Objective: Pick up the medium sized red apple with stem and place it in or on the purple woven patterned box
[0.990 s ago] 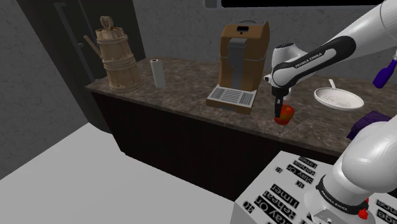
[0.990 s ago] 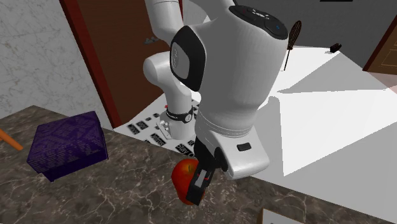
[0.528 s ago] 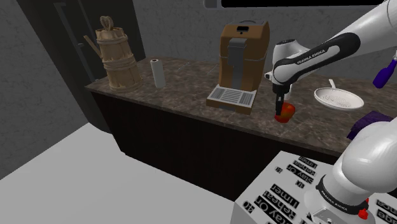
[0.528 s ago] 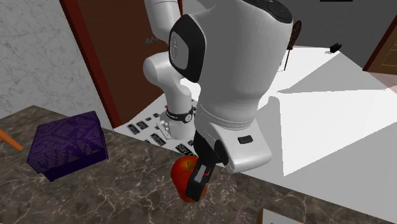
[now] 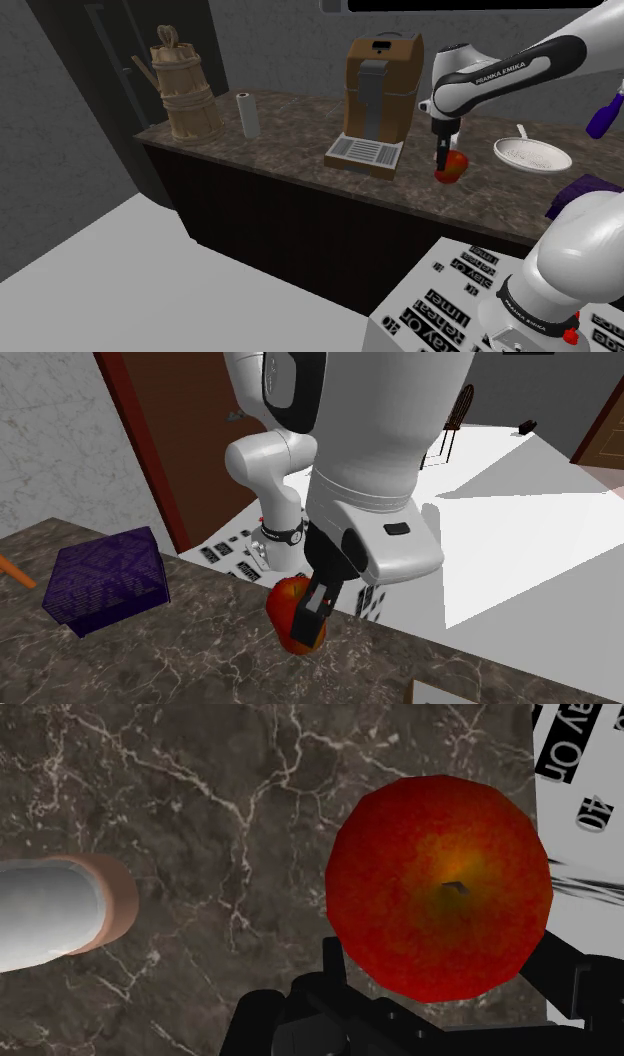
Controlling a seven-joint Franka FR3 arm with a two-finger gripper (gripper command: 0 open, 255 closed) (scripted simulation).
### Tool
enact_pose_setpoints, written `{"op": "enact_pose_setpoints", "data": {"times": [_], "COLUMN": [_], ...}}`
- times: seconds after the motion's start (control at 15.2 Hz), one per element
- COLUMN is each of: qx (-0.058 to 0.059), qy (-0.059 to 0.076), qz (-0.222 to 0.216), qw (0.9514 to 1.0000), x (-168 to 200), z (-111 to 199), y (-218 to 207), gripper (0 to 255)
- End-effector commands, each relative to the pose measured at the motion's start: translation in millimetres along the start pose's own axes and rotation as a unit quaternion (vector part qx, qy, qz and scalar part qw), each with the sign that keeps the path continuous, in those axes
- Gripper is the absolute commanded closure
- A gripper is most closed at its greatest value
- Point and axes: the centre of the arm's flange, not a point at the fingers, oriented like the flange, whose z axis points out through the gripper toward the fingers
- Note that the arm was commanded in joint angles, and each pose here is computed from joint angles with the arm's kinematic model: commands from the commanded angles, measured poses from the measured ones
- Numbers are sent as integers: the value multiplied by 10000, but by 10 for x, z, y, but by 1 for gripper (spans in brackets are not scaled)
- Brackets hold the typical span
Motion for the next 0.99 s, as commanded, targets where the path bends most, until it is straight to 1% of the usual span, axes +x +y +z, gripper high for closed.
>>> {"op": "enact_pose_setpoints", "data": {"times": [0.0, 0.92], "qx": [1, 1], "qy": [-1, -1], "qz": [0, 0], "qw": [10000, 10000], "x": [-23, -148], "z": [-107, -835], "y": [16, 45], "gripper": [255, 255]}}
